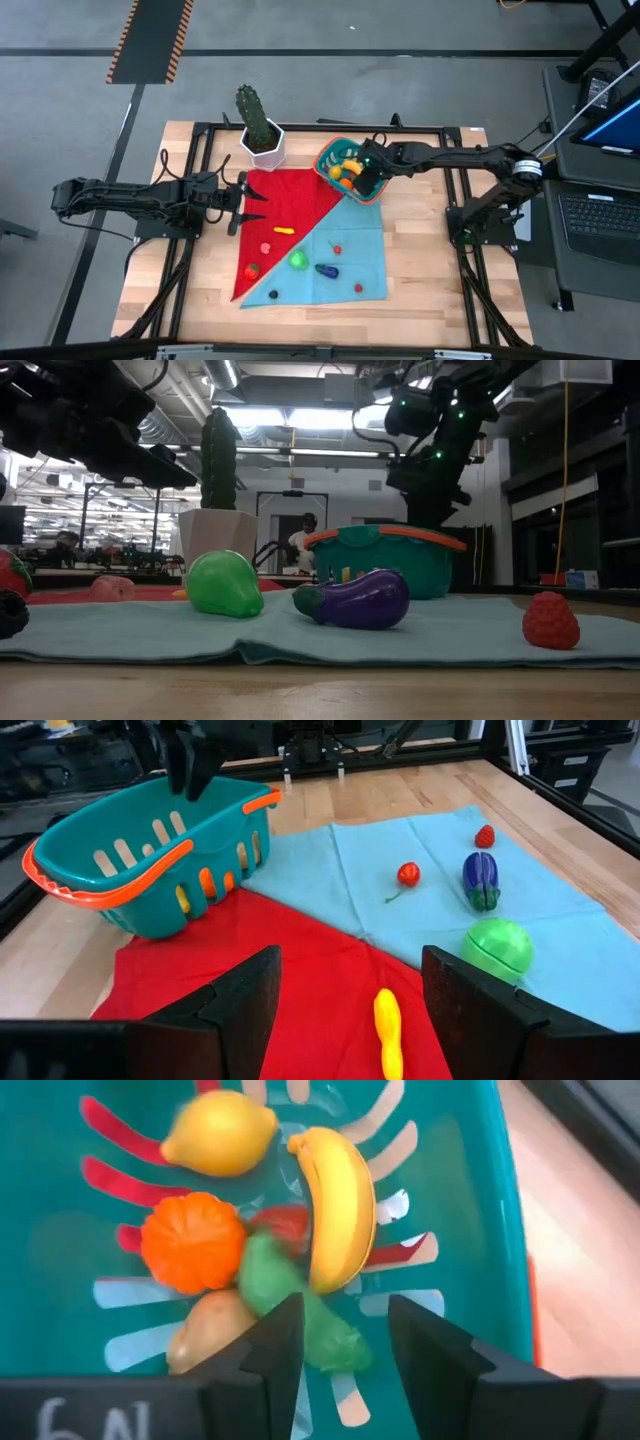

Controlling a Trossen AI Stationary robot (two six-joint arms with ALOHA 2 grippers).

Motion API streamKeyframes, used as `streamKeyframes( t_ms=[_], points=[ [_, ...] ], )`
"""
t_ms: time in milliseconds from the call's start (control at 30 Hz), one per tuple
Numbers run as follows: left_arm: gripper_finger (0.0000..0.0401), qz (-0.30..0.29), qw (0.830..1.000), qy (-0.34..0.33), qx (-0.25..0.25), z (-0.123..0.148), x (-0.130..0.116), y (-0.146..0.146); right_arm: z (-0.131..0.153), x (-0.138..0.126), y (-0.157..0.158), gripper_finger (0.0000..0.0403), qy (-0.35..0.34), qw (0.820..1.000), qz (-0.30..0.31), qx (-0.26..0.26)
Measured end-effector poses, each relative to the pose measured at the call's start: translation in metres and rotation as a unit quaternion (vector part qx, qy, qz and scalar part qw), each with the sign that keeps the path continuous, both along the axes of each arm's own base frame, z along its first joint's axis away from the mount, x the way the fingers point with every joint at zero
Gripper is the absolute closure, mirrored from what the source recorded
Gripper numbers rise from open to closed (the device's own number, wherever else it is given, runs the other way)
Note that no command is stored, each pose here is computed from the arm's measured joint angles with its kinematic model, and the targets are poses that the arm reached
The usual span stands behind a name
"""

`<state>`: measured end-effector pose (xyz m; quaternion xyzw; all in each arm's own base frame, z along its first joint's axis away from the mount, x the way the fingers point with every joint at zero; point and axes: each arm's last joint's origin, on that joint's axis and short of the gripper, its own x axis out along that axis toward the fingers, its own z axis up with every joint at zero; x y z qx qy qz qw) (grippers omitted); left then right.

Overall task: Pick and placing Produce into tupperware
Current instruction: Put the yellow corn into the blue basket

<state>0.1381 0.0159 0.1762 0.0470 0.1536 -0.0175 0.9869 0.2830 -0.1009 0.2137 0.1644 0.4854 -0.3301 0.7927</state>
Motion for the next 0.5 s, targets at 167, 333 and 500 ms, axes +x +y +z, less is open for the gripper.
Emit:
streamKeyframes(
  t_ms=[167, 333, 500],
  points=[
    [0.0170, 0.000, 1.000, -0.001, 0.000, 0.000, 0.000, 0.000, 0.022, -0.008, 0.004, 0.0254, -0.038, 0.999, 0.003, -0.016],
    [0.0170, -0.001, 1.000, -0.001, 0.005, 0.000, 0.000, 0.000, 0.050, -0.013, 0.015, 0.0254, -0.087, 0.990, 0.013, -0.109],
    [0.0170, 0.009, 1.000, -0.002, 0.006, 0.000, 0.000, 0.002, 0.049, -0.011, 0.033, 0.0254, -0.157, 0.971, 0.096, -0.155]
  ],
)
